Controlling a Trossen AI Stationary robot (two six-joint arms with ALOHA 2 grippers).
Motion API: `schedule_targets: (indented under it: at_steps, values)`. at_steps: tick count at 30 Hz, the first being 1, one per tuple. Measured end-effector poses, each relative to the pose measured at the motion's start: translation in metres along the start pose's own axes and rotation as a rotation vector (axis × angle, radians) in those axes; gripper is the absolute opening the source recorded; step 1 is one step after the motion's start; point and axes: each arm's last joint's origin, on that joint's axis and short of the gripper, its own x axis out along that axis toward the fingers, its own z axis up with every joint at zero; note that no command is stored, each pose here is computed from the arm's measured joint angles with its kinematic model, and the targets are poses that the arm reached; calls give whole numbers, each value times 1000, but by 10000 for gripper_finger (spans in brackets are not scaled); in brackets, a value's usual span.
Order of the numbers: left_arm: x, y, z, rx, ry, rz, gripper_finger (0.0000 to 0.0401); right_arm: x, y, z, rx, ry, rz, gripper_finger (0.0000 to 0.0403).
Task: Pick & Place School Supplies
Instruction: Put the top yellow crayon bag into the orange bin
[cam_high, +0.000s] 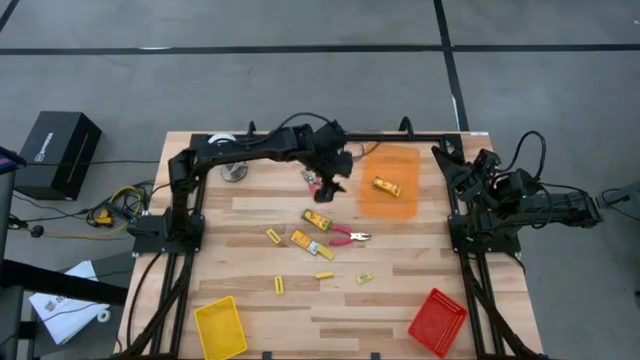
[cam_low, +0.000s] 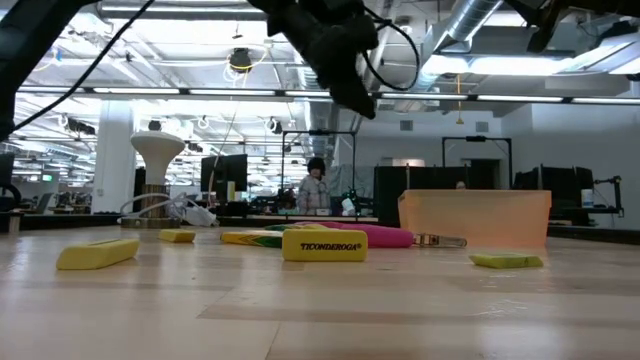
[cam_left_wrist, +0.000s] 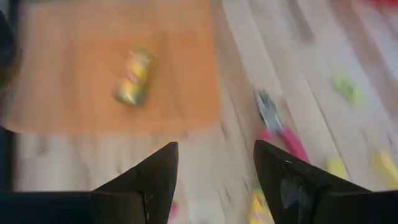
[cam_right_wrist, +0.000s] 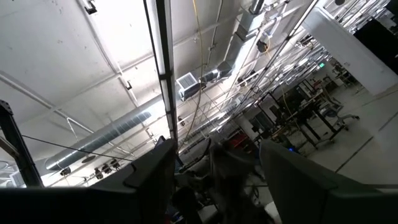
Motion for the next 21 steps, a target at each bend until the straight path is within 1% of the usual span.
schedule_targets:
  at_steps: [3, 8, 10, 13, 21]
  values:
    - [14, -11, -8, 42, 91, -30, 205, 0, 0, 0, 2, 0, 0, 225]
    - [36, -31, -30, 58, 205, -92, 219, 0, 0, 0, 1, 1, 0, 225]
    - [45, -39, -39, 71, 251, -99, 225, 0, 0, 0, -1, 2, 0, 225]
    - [55, -48, -50, 95, 305, -79, 229, 0, 0, 0, -2, 3, 0, 225]
    - [69, -58, -66, 110, 339, -76, 230, 0, 0, 0, -3, 5, 0, 225]
